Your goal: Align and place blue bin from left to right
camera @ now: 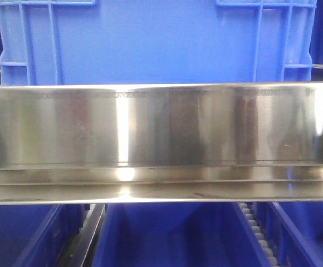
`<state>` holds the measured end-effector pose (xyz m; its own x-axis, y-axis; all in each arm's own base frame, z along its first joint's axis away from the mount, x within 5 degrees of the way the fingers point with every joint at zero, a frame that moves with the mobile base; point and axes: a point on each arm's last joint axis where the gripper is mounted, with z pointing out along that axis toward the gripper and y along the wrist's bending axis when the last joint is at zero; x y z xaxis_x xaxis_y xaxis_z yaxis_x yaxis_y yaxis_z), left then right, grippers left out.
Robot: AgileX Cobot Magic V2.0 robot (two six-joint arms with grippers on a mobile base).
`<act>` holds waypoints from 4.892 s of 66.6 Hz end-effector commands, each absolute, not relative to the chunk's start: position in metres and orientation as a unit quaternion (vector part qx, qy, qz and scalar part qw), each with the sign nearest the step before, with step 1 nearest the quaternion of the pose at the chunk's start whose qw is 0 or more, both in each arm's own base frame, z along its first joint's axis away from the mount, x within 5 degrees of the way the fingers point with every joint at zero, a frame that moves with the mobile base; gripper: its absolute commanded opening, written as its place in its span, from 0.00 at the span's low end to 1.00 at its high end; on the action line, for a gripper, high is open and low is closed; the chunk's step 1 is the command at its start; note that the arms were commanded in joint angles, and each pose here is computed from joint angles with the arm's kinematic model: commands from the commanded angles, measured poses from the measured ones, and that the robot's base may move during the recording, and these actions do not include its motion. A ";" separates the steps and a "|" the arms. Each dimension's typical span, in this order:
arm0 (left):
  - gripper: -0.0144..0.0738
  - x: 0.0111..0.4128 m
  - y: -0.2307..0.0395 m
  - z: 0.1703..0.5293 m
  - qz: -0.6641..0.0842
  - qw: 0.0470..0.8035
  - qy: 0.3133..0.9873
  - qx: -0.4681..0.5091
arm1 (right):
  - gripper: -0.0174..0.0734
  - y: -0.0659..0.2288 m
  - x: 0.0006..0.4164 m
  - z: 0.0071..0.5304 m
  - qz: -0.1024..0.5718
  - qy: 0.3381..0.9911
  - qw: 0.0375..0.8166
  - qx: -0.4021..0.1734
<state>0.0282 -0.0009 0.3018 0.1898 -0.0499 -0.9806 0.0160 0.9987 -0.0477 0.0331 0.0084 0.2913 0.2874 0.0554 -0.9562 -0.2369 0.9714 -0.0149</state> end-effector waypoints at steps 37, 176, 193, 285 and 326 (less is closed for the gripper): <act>0.04 0.068 -0.002 0.422 -0.027 0.738 0.674 -0.014 | 0.11 0.013 0.043 0.417 0.092 0.632 0.764 -0.089; 0.04 0.232 -0.014 0.489 -0.097 0.607 0.788 -0.020 | 0.11 0.052 0.198 0.463 0.084 0.785 0.602 -0.115; 0.04 0.267 -0.048 0.476 -0.115 0.577 0.808 0.037 | 0.11 0.069 0.239 0.462 0.109 0.816 0.559 -0.097; 0.04 0.360 -0.115 0.452 -0.011 0.481 0.876 -0.013 | 0.12 0.176 0.337 0.437 0.076 0.903 0.413 -0.094; 0.04 0.360 -0.115 0.451 -0.013 0.480 0.877 -0.014 | 0.54 0.186 0.341 0.429 0.097 0.906 0.401 -0.098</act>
<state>0.3621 -0.1132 0.4471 -0.5497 -0.0307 -0.8348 -0.0168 0.9995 -0.0257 0.3373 0.1835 0.4289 -0.6704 -0.1011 -0.7351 -0.2517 0.9629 0.0971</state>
